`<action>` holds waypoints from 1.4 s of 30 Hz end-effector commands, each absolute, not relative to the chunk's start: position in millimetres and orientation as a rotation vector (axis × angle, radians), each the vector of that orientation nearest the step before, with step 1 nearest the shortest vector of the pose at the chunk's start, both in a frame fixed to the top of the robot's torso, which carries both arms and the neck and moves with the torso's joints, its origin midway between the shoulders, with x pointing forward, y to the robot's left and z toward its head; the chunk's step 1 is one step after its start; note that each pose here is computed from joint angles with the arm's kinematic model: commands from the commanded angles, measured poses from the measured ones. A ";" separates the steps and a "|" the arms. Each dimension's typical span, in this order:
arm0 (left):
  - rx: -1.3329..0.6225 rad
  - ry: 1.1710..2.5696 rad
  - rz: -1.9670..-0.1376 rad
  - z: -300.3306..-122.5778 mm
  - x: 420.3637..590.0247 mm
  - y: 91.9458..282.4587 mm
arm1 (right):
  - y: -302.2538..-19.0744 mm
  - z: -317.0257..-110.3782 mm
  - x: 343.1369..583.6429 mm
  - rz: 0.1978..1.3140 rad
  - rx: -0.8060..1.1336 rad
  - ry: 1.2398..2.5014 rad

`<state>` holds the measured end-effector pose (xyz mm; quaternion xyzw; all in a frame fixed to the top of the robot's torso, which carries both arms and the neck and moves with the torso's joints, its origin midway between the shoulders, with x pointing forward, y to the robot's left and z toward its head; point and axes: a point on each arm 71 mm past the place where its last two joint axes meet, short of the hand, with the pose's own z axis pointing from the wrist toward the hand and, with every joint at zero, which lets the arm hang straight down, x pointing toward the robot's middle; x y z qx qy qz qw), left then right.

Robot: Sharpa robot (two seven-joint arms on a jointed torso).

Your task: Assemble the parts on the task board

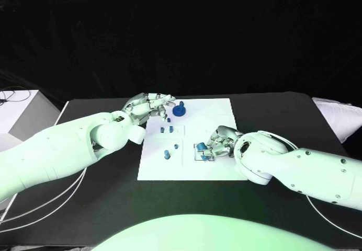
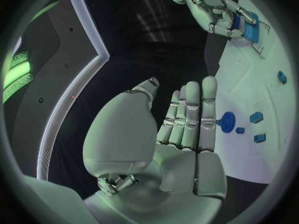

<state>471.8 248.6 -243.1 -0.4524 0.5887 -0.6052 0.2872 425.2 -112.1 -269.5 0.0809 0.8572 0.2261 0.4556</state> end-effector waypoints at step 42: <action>-1.181 1.583 -1.629 -240.8 470.2 249.4 | -102.8 -269.5 427.5 0.603 0.196 2.082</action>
